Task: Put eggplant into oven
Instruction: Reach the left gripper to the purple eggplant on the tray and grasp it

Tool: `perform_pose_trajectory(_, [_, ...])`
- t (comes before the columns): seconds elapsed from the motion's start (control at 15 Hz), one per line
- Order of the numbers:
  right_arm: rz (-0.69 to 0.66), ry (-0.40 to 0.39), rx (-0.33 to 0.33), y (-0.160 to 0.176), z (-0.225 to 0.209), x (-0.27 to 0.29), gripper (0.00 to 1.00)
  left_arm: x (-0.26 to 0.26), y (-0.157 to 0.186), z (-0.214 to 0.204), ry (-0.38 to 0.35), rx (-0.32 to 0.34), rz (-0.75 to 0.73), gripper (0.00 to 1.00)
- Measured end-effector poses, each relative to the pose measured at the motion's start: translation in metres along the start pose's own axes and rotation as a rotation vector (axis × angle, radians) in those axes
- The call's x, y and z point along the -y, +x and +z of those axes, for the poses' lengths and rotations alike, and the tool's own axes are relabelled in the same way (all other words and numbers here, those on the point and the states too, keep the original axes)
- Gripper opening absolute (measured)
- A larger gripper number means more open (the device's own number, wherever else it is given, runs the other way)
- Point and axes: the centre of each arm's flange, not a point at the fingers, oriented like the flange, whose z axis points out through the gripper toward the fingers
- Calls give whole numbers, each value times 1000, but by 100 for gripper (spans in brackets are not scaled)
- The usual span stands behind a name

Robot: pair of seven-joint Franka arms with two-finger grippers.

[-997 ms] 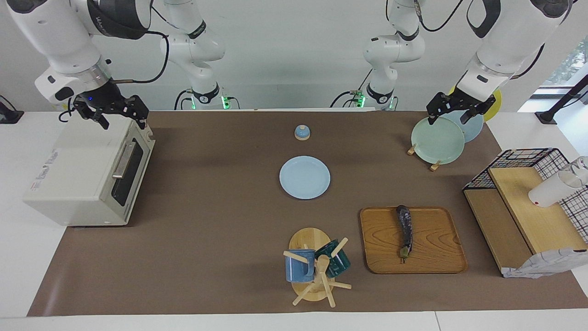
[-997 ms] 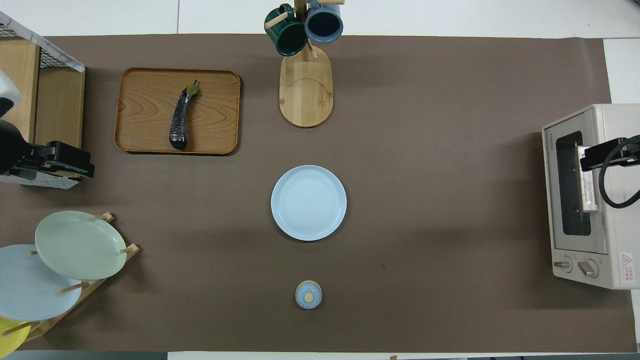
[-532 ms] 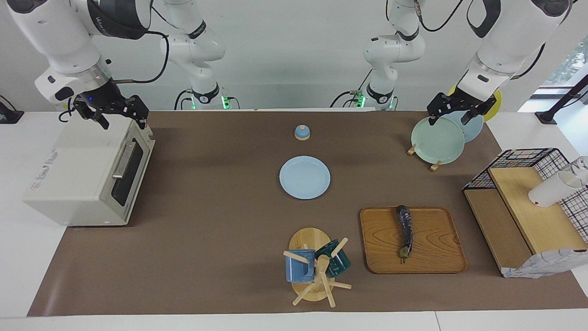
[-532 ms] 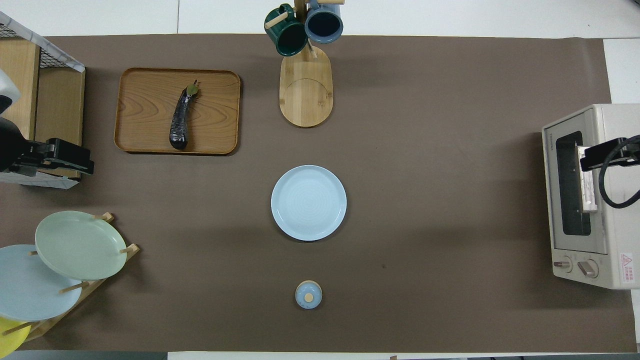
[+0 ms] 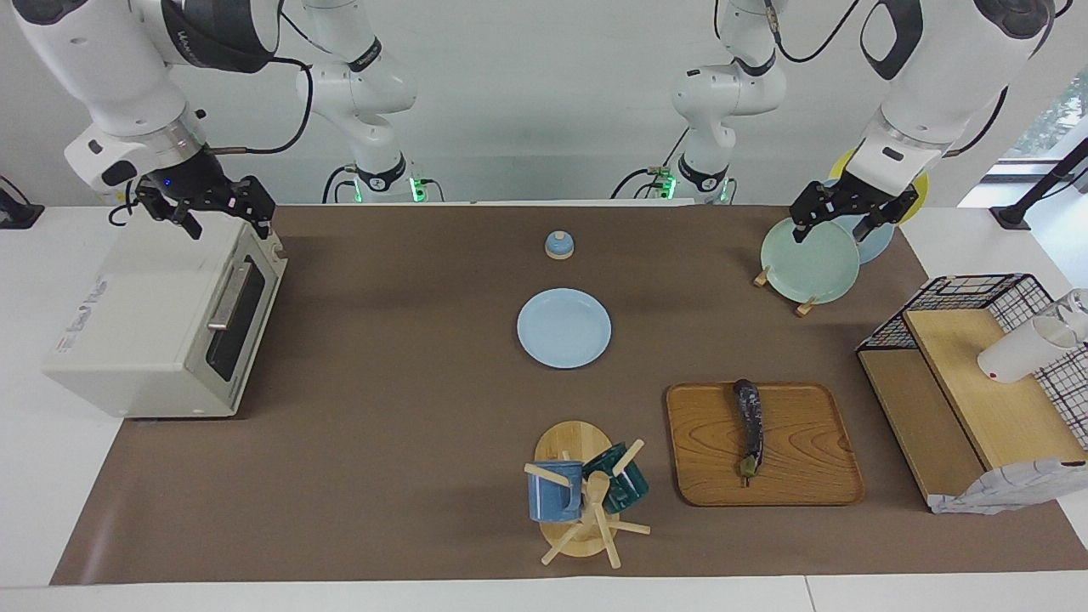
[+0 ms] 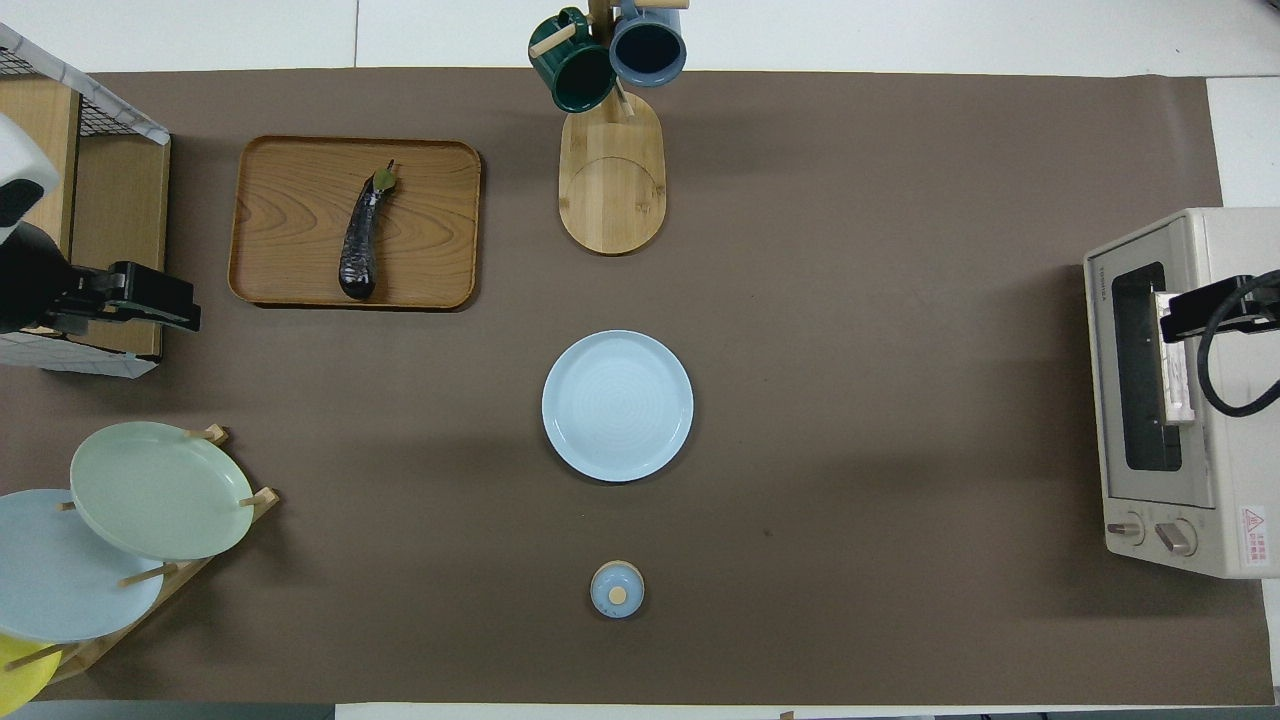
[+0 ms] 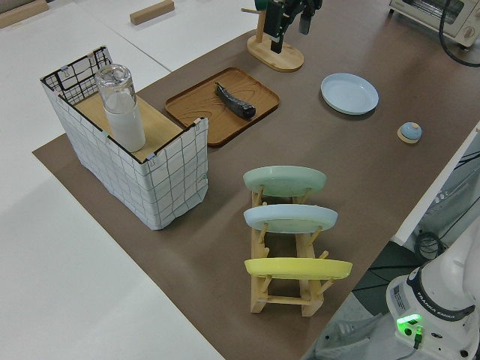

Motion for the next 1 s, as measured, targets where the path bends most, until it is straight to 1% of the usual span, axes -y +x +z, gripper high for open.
perform_pose_trajectory(0.2, [0, 0, 0, 0, 0, 0, 100, -1, 16, 20, -5, 4, 4, 100])
perform_pose_trajectory(0.4, [0, 0, 0, 0, 0, 0, 100, -5, 36, 48, -12, 15, 10, 100])
perform_pose_trajectory(0.73, [0, 0, 0, 0, 0, 0, 100, -13, 76, 110, -28, 4, 23, 100])
perform_pose_trajectory(1.0, [-8, 0, 1, 0, 0, 0, 100, -15, 100, 157, -39, -1, 26, 100])
